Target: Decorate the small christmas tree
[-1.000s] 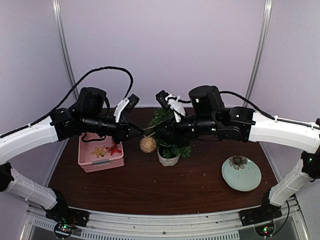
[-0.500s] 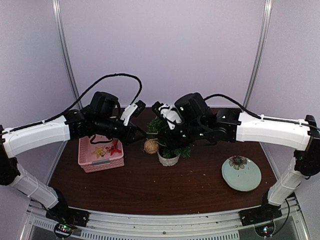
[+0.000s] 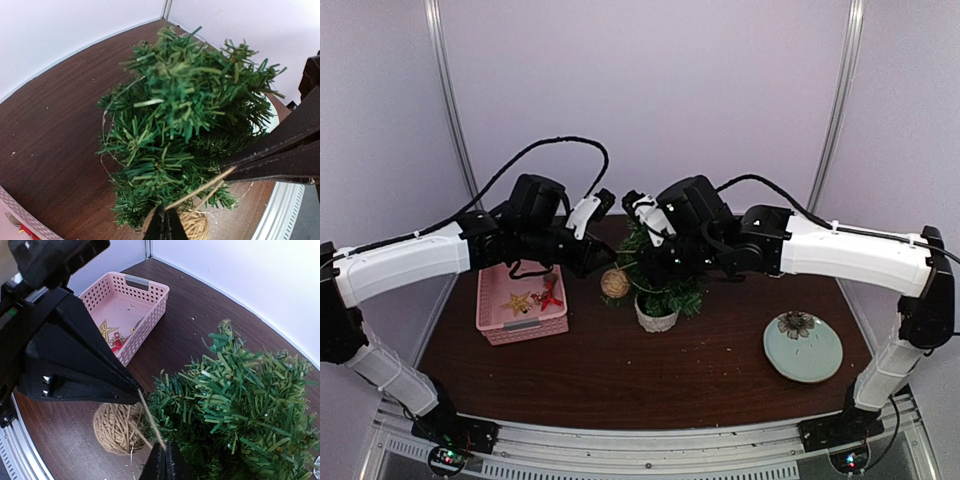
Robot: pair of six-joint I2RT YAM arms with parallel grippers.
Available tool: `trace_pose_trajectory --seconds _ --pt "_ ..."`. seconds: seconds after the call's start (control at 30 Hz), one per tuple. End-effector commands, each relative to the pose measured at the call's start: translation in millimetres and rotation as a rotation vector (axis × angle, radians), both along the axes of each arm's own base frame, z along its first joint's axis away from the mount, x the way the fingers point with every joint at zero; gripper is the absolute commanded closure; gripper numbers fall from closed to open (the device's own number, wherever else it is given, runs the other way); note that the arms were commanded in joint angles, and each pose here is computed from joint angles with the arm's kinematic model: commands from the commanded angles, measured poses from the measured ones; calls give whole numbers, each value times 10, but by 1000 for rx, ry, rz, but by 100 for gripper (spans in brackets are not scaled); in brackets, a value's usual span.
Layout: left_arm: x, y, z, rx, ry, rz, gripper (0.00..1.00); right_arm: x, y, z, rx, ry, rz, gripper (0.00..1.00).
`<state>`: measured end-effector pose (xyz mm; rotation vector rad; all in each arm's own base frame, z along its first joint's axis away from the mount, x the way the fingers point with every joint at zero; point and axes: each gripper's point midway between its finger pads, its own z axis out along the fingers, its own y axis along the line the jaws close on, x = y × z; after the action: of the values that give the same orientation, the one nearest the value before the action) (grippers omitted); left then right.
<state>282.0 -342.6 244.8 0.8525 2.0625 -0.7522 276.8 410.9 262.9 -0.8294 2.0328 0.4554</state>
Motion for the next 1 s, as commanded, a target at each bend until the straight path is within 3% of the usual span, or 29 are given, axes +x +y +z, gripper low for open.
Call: trace_pose_trajectory --seconds 0.0,0.43,0.97 --pt "161 -44 155 -28 -39 60 100 79 -63 38 -41 -29 -56 100" --pt "105 57 254 -30 -75 60 100 56 102 234 13 -54 -2 100" --pt "365 -8 112 19 -74 126 100 204 52 47 -90 -43 -93 100"
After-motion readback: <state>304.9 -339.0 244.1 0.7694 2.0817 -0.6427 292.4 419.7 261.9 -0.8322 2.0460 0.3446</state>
